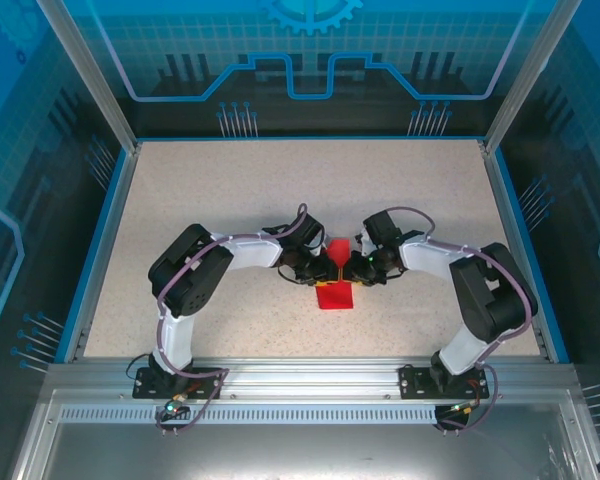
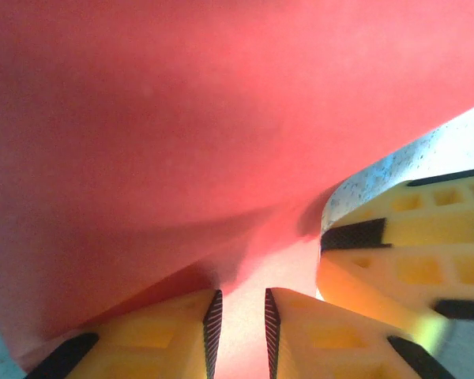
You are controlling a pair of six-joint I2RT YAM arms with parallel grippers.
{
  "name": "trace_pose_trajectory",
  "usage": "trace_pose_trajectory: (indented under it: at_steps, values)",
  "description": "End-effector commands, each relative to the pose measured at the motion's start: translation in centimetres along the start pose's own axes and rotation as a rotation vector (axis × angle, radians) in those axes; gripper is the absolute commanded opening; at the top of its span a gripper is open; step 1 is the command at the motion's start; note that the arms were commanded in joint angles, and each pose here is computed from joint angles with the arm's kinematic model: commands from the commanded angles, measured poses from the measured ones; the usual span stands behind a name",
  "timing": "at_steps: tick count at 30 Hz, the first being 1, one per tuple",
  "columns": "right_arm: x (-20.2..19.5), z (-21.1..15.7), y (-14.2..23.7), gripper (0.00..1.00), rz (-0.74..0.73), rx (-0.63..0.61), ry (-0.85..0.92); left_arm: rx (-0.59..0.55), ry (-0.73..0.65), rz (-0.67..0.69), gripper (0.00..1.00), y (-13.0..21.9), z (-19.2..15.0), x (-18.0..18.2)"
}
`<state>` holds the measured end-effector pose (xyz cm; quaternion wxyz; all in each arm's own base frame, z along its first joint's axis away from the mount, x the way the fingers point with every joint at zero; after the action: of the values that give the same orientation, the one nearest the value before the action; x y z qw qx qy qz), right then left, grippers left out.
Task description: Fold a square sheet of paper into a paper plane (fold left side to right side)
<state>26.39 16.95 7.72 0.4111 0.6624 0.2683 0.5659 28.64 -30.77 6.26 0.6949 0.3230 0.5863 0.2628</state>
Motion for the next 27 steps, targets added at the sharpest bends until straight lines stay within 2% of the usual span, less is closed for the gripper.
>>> trace_pose_trajectory:
  at_steps: [1,11,19,27]
  values:
    - [1.7,0.9,1.5,0.21,0.091,-0.055,0.025,0.039,0.047,0.082,0.25,-1.1,-1.7,1.9]
    - [3.5,3.6,-0.5,0.21,0.124,-0.06,0.032,0.038,0.03,0.086,0.26,-1.1,-1.7,1.5]
    - [1.6,3.8,-2.6,0.2,-0.019,0.001,-0.04,0.034,-0.01,0.083,0.26,-0.5,-2.2,0.9]
    - [-0.3,3.3,-3.5,0.2,-0.111,0.036,-0.088,0.03,-0.048,0.065,0.27,0.2,-4.2,0.6]
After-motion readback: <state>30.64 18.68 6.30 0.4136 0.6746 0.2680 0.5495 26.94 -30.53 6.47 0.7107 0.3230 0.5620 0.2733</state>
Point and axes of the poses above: each hand's point on the last joint's axis, 136 mm out from that joint toward the fingers, its own y axis back along the fingers, its own x axis along the line the jaws close on, z = x × y, the point moved 6 cm from there along y, back along the fingers, and after that the axes turned 9 degrees about -y, right-handed, at the moved point
